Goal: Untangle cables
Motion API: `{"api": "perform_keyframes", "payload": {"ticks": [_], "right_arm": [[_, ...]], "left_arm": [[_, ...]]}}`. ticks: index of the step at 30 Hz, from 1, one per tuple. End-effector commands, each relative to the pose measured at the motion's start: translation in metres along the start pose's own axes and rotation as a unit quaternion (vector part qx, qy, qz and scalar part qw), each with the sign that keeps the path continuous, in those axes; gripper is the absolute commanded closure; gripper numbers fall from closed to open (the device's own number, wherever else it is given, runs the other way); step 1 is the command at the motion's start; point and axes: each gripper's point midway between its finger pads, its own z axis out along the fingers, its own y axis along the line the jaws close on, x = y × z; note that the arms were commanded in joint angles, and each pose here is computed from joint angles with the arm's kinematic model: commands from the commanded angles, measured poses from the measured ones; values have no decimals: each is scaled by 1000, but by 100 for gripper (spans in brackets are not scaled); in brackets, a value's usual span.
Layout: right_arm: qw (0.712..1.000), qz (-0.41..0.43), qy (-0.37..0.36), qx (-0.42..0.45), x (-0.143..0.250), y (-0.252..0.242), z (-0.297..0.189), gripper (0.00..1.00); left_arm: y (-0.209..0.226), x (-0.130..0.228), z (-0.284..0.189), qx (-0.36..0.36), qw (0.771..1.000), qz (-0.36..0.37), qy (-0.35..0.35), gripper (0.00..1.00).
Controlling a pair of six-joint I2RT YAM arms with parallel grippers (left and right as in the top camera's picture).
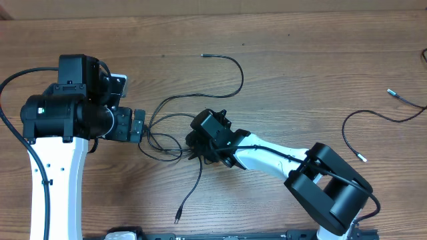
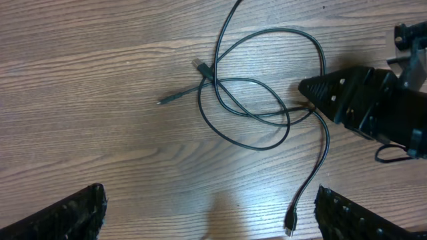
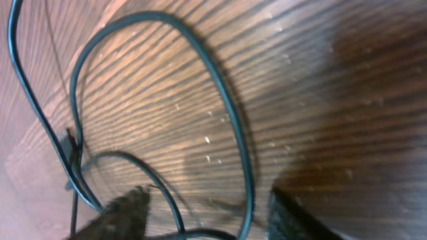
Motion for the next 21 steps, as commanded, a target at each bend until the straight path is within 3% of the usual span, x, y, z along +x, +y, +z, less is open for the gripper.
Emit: {"api": "perform_keyframes", "payload": {"ticks": [1, 4, 6, 8, 15, 21], "right_arm": [[999, 3, 8, 36, 5, -26, 19, 53], [999, 3, 15, 36, 8, -26, 19, 63], [999, 3, 17, 37, 8, -27, 19, 84], [999, 1, 14, 37, 8, -27, 19, 95], [998, -64, 12, 12, -4, -10, 7, 96], [988, -138, -30, -66, -34, 49, -72, 96]], "left_arm": [[3, -1, 0, -4, 1000, -3, 0, 0], [3, -1, 0, -4, 1000, -3, 0, 0], [3, -1, 0, -4, 1000, -3, 0, 0], [3, -1, 0, -4, 1000, -3, 0, 0], [3, -1, 0, -4, 1000, -3, 0, 0], [3, -1, 0, -4, 1000, -3, 0, 1]]}}
